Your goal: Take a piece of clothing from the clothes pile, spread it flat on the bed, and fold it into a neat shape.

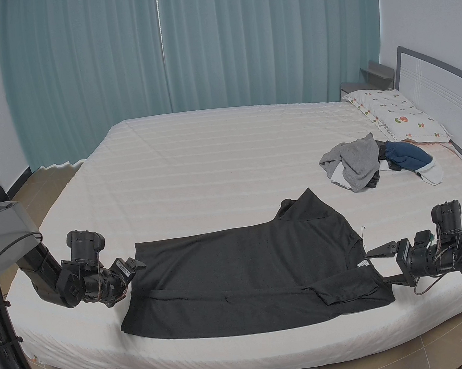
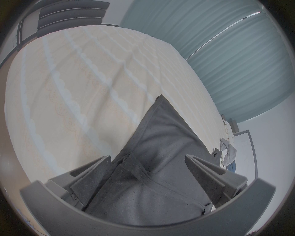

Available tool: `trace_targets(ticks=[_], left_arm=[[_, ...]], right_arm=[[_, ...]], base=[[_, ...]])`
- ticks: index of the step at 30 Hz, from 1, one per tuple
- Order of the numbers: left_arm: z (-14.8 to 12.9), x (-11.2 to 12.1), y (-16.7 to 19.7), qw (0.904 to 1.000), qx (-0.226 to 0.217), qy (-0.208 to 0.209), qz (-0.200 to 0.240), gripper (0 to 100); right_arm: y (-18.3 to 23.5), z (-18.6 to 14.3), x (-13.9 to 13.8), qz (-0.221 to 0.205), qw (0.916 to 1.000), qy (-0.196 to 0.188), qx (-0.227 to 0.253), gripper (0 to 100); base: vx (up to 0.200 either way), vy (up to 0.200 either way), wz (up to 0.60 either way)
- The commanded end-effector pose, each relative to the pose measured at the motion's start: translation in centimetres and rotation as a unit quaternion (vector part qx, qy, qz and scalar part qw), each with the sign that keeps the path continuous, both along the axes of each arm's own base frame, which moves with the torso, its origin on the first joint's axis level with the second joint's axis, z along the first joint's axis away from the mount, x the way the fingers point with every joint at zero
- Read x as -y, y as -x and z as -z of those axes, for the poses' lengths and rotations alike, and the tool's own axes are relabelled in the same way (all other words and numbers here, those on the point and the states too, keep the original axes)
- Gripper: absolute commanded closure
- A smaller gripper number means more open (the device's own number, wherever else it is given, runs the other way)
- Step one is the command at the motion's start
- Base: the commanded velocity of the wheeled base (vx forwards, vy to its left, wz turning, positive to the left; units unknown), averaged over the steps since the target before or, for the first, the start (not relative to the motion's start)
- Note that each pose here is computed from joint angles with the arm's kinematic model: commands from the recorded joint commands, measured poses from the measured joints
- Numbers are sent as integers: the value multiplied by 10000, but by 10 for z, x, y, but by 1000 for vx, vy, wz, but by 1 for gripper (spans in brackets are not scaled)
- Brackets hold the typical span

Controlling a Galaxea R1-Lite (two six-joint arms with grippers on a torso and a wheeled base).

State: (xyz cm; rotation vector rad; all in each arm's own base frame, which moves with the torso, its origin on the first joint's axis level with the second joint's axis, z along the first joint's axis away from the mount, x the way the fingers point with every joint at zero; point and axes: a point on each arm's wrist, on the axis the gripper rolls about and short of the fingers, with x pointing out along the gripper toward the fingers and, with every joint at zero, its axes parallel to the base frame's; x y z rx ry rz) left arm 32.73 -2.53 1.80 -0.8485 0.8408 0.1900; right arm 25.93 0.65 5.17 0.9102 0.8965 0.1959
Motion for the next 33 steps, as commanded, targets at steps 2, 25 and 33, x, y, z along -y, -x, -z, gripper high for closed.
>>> trace_targets(ticks=[2, 25, 33], left_arm=[[7, 3, -1, 10000, -72, -6, 45, 0], [10, -1, 5, 9991, -168, -399, -5, 100], [-7, -2, 11, 9993, 38, -384, -21, 100]], right_arm=[[0, 2, 0, -4, 10000, 1, -34, 0], [-4, 2, -1, -15, 10000, 12, -11, 0], [-11, 2, -5, -20, 9995, 121, 287, 0]], base=[[0, 0, 0], [0, 0, 0], [0, 0, 0]])
